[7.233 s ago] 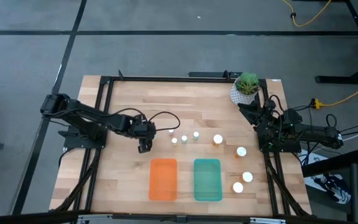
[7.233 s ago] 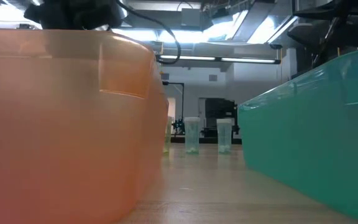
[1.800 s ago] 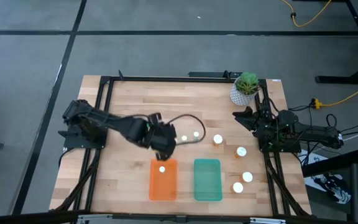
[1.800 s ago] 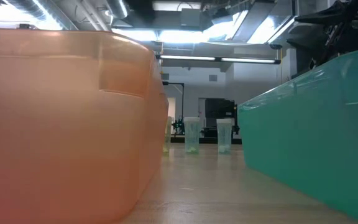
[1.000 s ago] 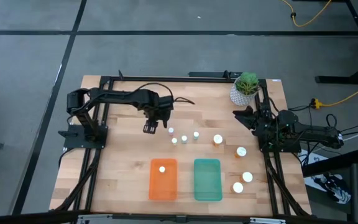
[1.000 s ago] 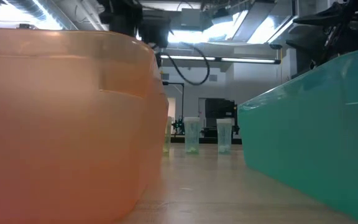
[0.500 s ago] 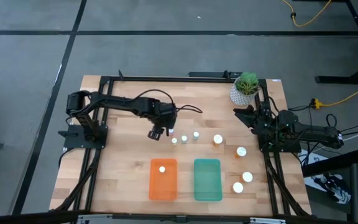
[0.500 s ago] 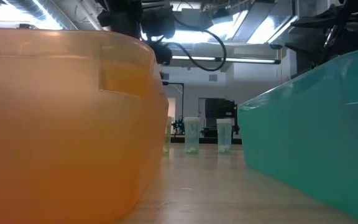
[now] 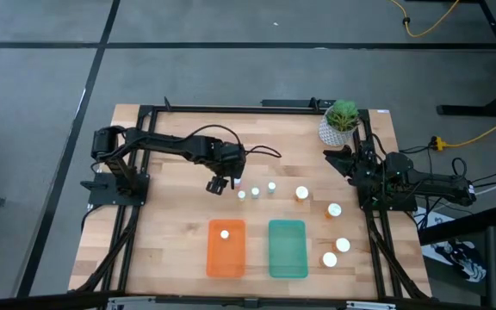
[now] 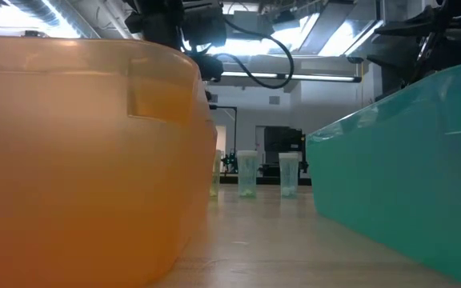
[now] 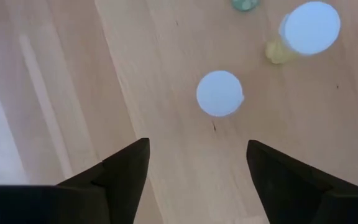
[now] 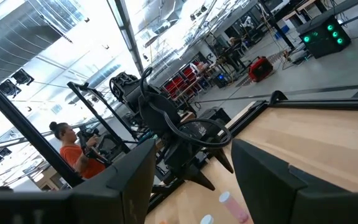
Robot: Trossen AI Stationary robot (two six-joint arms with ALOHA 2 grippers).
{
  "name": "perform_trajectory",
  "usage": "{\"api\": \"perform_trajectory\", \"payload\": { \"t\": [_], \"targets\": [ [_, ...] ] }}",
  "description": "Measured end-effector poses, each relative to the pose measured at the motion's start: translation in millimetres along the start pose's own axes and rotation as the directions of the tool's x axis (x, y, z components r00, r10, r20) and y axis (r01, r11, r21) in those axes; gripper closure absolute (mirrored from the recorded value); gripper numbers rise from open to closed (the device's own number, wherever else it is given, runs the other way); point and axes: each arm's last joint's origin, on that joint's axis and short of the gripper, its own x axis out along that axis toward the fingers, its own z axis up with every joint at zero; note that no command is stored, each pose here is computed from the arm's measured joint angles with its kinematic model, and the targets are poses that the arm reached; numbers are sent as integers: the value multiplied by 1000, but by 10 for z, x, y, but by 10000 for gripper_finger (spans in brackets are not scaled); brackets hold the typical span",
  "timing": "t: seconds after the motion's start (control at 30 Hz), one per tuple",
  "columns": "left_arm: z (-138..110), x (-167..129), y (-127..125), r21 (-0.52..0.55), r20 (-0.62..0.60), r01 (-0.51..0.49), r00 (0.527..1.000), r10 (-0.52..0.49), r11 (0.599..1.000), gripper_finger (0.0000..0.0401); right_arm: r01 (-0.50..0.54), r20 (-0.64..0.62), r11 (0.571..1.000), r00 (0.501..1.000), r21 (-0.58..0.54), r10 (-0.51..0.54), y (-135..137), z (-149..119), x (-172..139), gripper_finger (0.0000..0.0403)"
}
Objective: Pick and place medicine bottles into bin by pill shape (circle, oval)
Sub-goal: Put the small pink pill bottle into the orange bin
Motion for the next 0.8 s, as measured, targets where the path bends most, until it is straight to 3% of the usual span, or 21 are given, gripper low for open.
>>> {"api": "perform_trajectory", "payload": {
  "t": [0.57, 0.8],
  "targets": [
    [21, 189, -46, 9, -45, 33, 998, -32, 999, 153, 2, -2, 1000, 1000, -5, -2, -2, -2, 0, 190],
    [82, 190, -54, 10, 24, 55, 998, -55, 998, 159, 3, -4, 1000, 1000, -4, -3, -4, -4, 0, 190]
  ]
}}
